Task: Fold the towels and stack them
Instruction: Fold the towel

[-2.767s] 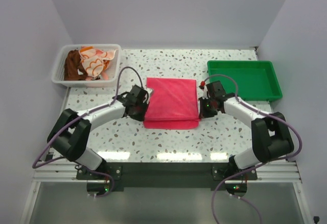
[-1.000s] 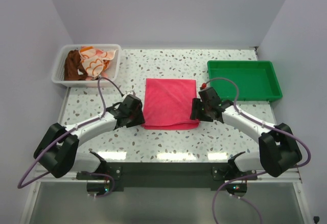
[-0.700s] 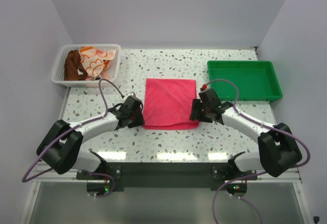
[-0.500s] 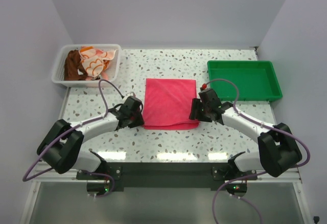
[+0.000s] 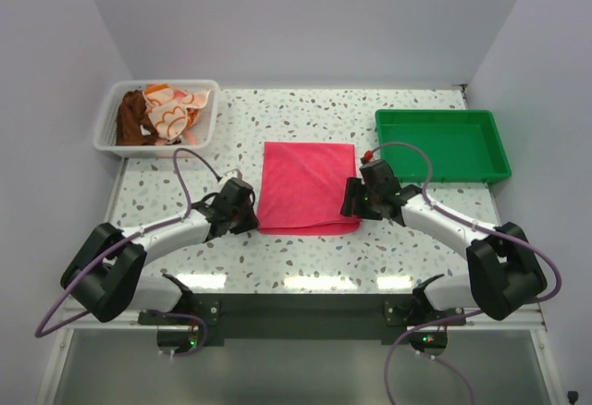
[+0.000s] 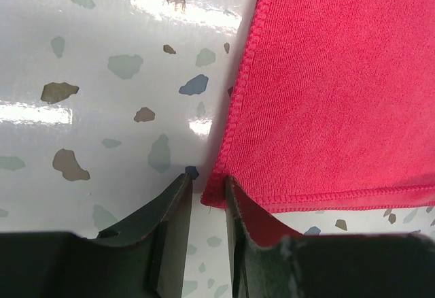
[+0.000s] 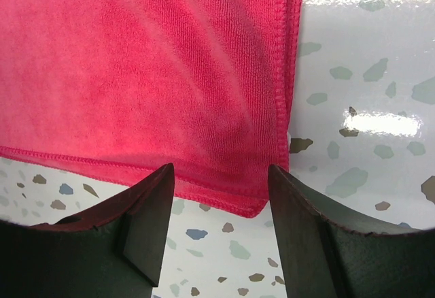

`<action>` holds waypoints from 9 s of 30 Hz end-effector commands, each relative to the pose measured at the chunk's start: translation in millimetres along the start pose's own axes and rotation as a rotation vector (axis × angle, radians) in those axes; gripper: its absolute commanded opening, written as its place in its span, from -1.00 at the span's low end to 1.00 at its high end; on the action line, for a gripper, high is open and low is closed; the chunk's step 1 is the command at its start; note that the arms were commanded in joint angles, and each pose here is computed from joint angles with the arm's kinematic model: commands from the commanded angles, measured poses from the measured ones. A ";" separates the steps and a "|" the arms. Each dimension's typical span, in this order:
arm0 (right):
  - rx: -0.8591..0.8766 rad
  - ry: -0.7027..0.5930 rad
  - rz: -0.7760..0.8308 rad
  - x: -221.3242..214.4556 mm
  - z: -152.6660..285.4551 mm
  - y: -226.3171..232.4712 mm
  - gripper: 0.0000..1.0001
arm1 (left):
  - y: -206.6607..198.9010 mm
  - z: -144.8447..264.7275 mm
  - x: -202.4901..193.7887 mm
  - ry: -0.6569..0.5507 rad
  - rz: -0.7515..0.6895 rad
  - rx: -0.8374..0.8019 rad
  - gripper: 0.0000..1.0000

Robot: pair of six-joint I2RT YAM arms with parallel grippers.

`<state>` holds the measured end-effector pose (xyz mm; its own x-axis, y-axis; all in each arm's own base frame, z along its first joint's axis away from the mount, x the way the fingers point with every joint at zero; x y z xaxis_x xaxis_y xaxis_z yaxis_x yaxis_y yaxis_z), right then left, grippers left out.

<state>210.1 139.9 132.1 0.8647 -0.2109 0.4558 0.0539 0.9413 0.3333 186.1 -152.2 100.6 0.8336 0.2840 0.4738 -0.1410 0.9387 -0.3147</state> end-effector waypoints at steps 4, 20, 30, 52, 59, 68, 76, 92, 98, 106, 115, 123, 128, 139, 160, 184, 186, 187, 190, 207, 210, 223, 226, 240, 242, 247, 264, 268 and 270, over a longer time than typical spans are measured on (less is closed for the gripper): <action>0.034 -0.034 0.011 -2.1 2.6 -0.6 0.21 | 21.5 1.2 -19.4 0.108 -0.105 0.153 -0.38; -0.014 0.005 -0.005 -27.1 -6.0 -20.1 0.03 | 10.6 -7.0 -34.1 0.180 -0.319 0.342 -0.46; -0.152 0.029 0.003 -33.7 -6.8 -34.3 -0.26 | 11.5 -9.7 -37.2 0.196 -0.324 0.330 -0.52; -0.125 0.009 -0.039 -23.7 -12.3 -23.9 -0.52 | 6.1 -6.2 -34.6 0.171 -0.311 0.256 -0.68; -0.146 -0.024 0.009 -9.9 -1.5 -19.4 -0.97 | 4.0 -4.5 -31.5 0.156 -0.306 0.250 -0.80; -0.152 -0.011 0.078 5.6 13.5 -10.9 -1.00 | -4.4 2.0 -22.1 0.123 -0.298 0.232 -1.00; -0.127 0.007 0.099 10.6 18.1 -5.3 -1.00 | -14.4 9.6 -12.6 0.098 -0.292 0.199 -1.00; -0.107 -0.001 0.126 22.6 23.9 3.3 -1.00 | -28.4 25.5 8.5 0.034 -0.298 0.206 -1.00; -0.094 -0.003 0.133 24.5 24.8 5.9 -1.00 | -35.6 29.1 13.8 0.021 -0.290 0.176 -1.00; -0.081 -0.035 0.152 37.0 48.2 12.9 -1.00 | -44.9 54.3 29.4 -0.004 -0.284 0.170 -1.00; -0.046 0.069 0.067 -10.4 37.8 -10.2 -1.00 | -23.2 48.6 -3.2 0.100 -0.275 0.085 -1.00; -0.115 0.112 0.047 -32.0 3.6 -28.0 -1.00 | -13.2 21.1 -21.9 0.186 -0.308 0.113 -1.00; -0.138 0.128 0.049 -34.3 -5.4 -30.4 -1.00 | -6.7 14.8 -30.5 0.217 -0.305 0.123 -1.00; -0.123 0.017 0.117 9.3 49.5 -6.7 -1.00 | -29.4 41.1 4.1 0.112 -0.320 0.141 -1.00; -0.189 0.126 0.037 -49.3 19.9 -44.9 -1.00 | -5.6 22.1 -34.6 0.248 -0.341 0.092 -1.00; -0.006 0.020 0.111 1.3 71.9 -3.1 0.07 | -38.8 88.1 18.4 0.042 -0.294 0.026 0.51; 0.034 0.060 0.104 0.8 62.1 1.8 -0.06 | -52.7 91.0 29.5 0.013 -0.311 -0.022 0.40; 0.053 0.057 0.104 1.3 56.8 3.5 -0.22 | -56.6 85.2 30.2 0.029 -0.325 -0.020 0.36; 0.067 0.087 0.096 -4.1 41.0 3.0 -0.36 | -68.5 74.6 32.4 0.073 -0.356 -0.037 0.22; -0.004 0.244 0.037 -52.5 3.4 -27.6 -0.46 | -28.0 13.5 -39.3 0.296 -0.368 0.026 -0.24; -0.015 0.251 0.043 -55.2 12.2 -30.2 -0.45 | -8.3 18.5 -55.1 0.336 -0.338 0.044 -0.29; 0.029 0.078 0.203 4.3 54.0 0.1 -0.33 | -33.4 70.7 -8.0 0.128 -0.328 0.008 0.13; 0.026 0.003 0.271 39.2 48.2 17.8 -0.36 | -54.5 79.5 18.8 0.055 -0.343 -0.028 0.23; 0.009 -0.067 0.367 123.0 -62.4 49.2 -0.45 | -50.6 2.2 39.9 0.064 -0.377 -0.017 0.11; -0.003 -0.061 0.353 127.4 -72.2 44.0 -0.45 | -43.6 -4.4 29.2 0.103 -0.369 -0.007 0.10; -0.041 -0.012 0.328 126.2 -95.2 26.9 -0.45 | -26.8 -13.7 10.8 0.165 -0.352 0.039 0.10; -0.037 -0.039 0.292 147.8 -83.7 6.4 -0.32 | -7.8 -11.1 -4.8 0.216 -0.323 0.077 0.11; 0.012 -0.078 0.341 157.2 -59.0 16.3 -0.21 | -33.9 0.1 23.1 0.140 -0.342 0.021 0.26; 0.016 -0.070 0.376 161.0 -49.5 18.4 -0.16 | -44.7 6.9 36.1 0.104 -0.359 -0.009 0.32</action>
<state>367.9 137.1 119.0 0.8612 0.0898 0.5003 -0.1875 0.9709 0.1486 205.7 -176.7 115.7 0.8996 -0.0691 0.4313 0.1451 0.9786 -0.1459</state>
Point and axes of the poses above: each gripper's point midway between its finger pads, its own z axis back along the fingers, its own y axis along the line the jaws close on, x = y × z, the point moved 10 cm from there along z, back along the fingers, and after that the axes turned 4 degrees about -z, right-handed, at the moved point
